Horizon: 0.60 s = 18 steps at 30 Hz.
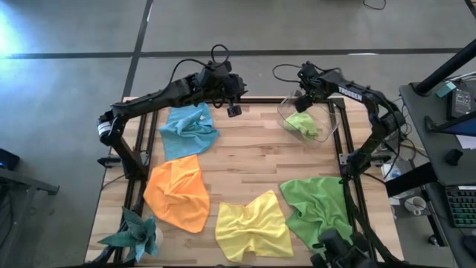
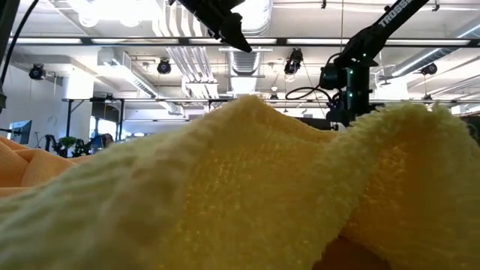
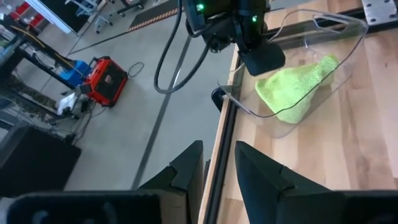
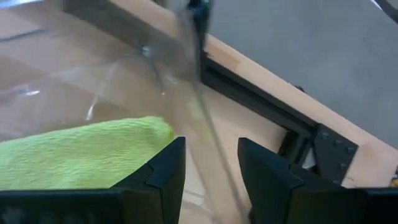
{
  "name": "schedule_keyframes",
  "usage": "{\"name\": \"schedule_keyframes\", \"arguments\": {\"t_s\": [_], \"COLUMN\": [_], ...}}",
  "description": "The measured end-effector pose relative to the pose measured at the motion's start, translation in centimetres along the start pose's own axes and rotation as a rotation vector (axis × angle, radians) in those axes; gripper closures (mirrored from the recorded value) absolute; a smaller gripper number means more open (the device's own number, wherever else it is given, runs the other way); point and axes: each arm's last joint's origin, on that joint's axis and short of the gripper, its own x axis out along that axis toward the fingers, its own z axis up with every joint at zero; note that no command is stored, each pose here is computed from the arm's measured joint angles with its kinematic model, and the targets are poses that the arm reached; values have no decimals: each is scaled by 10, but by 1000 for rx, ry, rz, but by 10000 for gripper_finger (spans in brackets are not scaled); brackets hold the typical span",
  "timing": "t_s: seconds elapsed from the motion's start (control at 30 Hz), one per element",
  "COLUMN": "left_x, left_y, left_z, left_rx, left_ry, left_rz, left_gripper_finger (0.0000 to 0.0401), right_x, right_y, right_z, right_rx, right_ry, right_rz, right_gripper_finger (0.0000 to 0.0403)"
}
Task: Fold microfiber towels
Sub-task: Move the transparent bin to the top center of the table
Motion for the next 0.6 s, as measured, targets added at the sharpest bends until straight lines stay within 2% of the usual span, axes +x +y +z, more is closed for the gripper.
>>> {"name": "schedule_keyframes", "arguments": {"t_s": [0.17,0.43,0.5,0.6], "left_x": [1,1,1,1], "left_y": [1,2,2,2], "left_z": [-1,-1,-1,-1], "left_rx": [3,3,3,3], "left_ry": [3,6,6,6], "left_rz": [5,11,11,11], "left_gripper_finger": [322,322,322,322], "right_x": [4,17,18,19], "right_y": [-10,-6,-5,-5], "right_z": [0,1,1,1], "right_rx": [27,-20,-24,-46], "right_ry": [10,57,61,61], "right_rz": [-1,57,76,77], "right_gripper_finger": [259,263,275,314]}}
